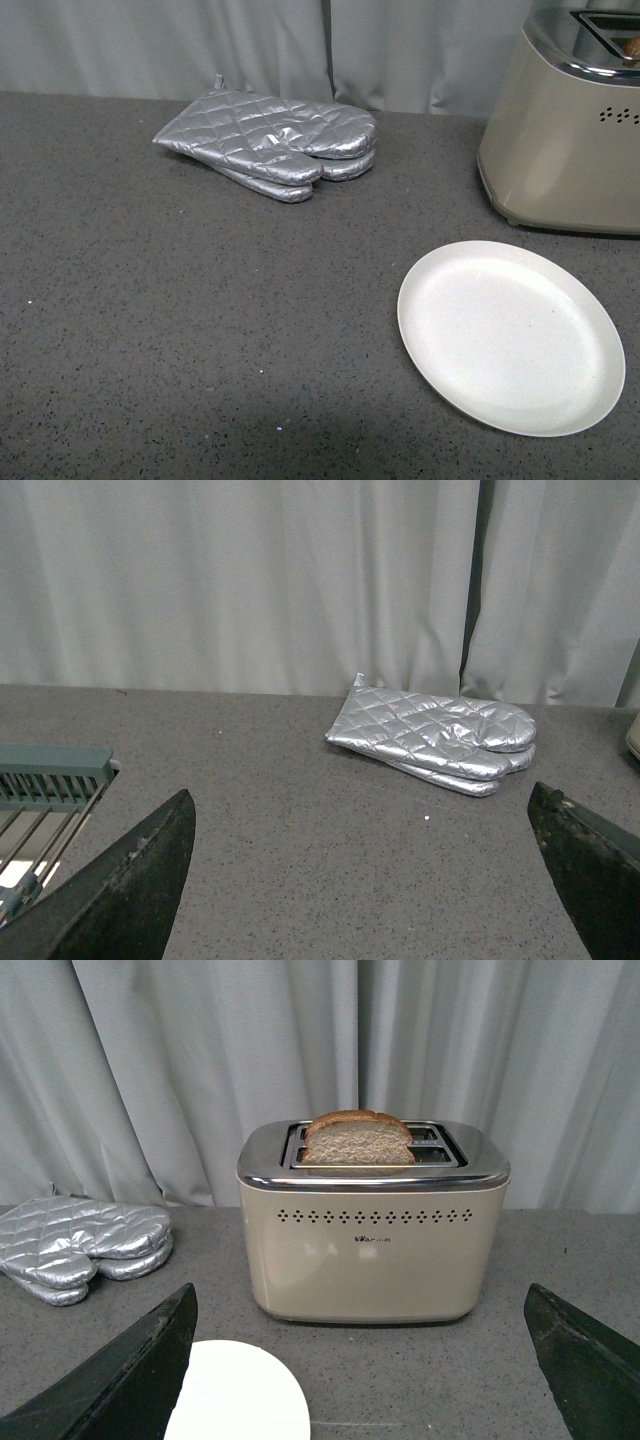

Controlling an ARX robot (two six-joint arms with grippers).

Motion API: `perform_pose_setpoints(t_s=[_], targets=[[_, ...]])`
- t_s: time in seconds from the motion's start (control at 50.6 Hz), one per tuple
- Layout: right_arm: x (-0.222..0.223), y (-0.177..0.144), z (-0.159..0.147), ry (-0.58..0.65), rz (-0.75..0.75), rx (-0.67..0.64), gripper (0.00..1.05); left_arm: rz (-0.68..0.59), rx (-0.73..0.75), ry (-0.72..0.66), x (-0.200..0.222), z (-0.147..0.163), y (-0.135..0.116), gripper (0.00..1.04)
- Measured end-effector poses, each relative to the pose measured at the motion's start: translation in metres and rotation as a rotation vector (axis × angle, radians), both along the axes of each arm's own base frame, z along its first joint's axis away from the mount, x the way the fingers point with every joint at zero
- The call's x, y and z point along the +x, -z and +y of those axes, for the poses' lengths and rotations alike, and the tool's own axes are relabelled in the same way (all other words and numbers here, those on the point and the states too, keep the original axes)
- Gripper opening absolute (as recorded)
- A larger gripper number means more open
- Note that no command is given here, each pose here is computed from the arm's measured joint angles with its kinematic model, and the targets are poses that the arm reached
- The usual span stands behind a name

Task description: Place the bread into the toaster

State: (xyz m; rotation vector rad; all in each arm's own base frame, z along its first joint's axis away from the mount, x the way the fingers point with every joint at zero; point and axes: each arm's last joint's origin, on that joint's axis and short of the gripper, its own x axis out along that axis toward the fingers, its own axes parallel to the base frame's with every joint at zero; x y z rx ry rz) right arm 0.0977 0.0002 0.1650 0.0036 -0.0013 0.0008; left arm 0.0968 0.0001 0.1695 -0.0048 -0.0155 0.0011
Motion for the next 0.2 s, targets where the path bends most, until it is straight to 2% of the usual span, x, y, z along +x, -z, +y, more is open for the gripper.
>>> perform_pose_setpoints(t_s=[0.198], targets=[[0.0000, 0.0000, 0.0000, 0.000, 0.000, 0.000, 0.95, 0.000, 0.000, 0.000, 0.0000, 0.0000, 0.0000, 0.98]])
